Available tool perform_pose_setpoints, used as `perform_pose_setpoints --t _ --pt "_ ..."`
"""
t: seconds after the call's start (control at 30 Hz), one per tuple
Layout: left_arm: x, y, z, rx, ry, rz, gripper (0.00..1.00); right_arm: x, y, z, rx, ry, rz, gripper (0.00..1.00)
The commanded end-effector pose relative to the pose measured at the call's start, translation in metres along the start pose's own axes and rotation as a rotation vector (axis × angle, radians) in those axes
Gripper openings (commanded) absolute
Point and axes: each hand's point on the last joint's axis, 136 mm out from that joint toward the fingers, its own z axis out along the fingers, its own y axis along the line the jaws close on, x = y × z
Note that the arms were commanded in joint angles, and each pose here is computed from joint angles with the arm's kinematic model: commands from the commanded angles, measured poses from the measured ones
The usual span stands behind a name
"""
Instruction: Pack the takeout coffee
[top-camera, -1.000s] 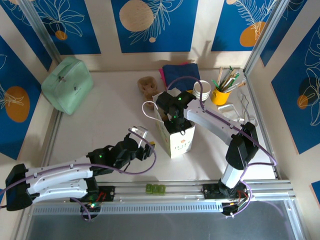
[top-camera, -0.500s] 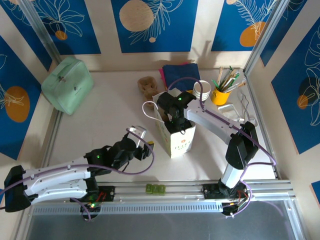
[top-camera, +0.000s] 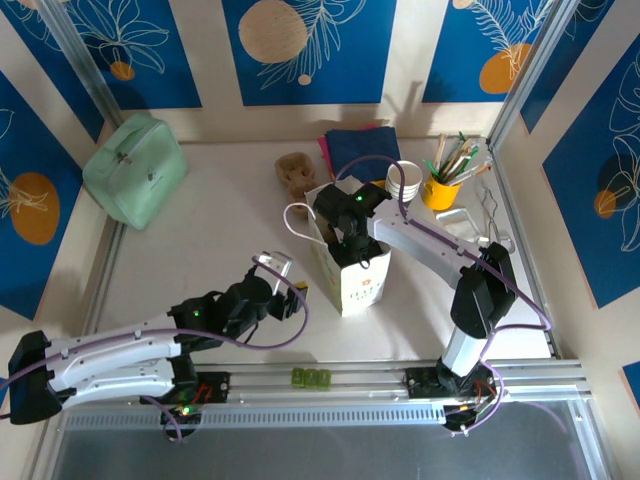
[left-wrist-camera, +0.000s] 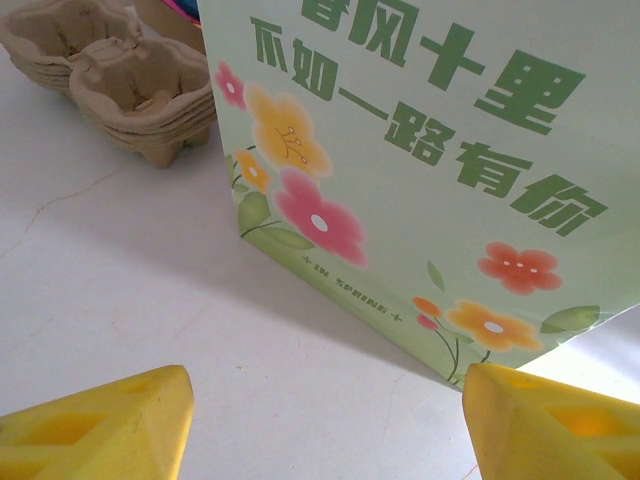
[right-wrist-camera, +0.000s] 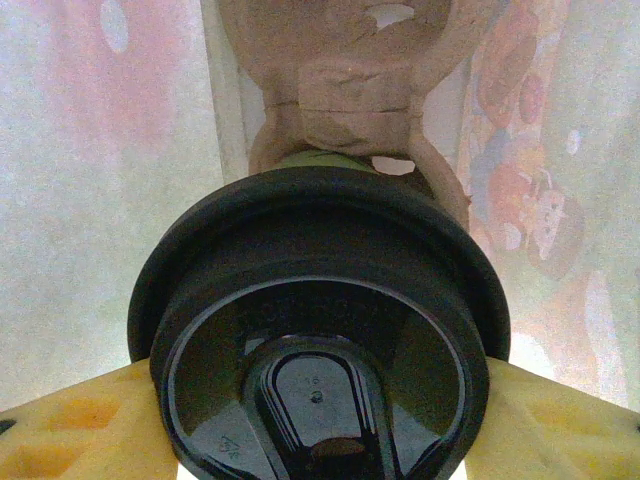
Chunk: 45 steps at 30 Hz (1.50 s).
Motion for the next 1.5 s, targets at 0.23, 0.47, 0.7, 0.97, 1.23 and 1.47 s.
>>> perform_pose_setpoints --t 0.23,0.47,0.7,0.97,1.23,1.47 --pt "-0.0021 0.0049 -0.0029 -0.019 -0.009 -0.015 0.72 0.002 -0.0032 0.008 0.016 0.038 0.003 0.58" --pt "-0.0019 0.0052 -0.0033 -0.019 -0.009 -0.017 0.72 0.0022 -0.0025 0.0073 0.015 0.04 0.001 0.58" --pt "-0.0013 0.0046 -0.0021 -0.019 -0.007 -0.014 0.72 0.0036 -0.0036 0.0084 0.019 0.049 0.004 0.58" --pt "-0.0015 0.005 -0.0028 -0.02 -0.008 -0.016 0.72 0.0031 -0.0037 0.0106 0.023 0.054 0.003 0.58" --pt "-0.0015 0.0051 -0.0027 -0.02 -0.008 -0.018 0.72 0.0034 -0.0048 0.0077 0.026 0.05 0.004 0.58" --pt "-0.0035 0.0042 -0.0027 -0.019 -0.011 -0.014 0.72 0.0026 -0.0042 0.0027 0.023 0.04 0.002 0.58"
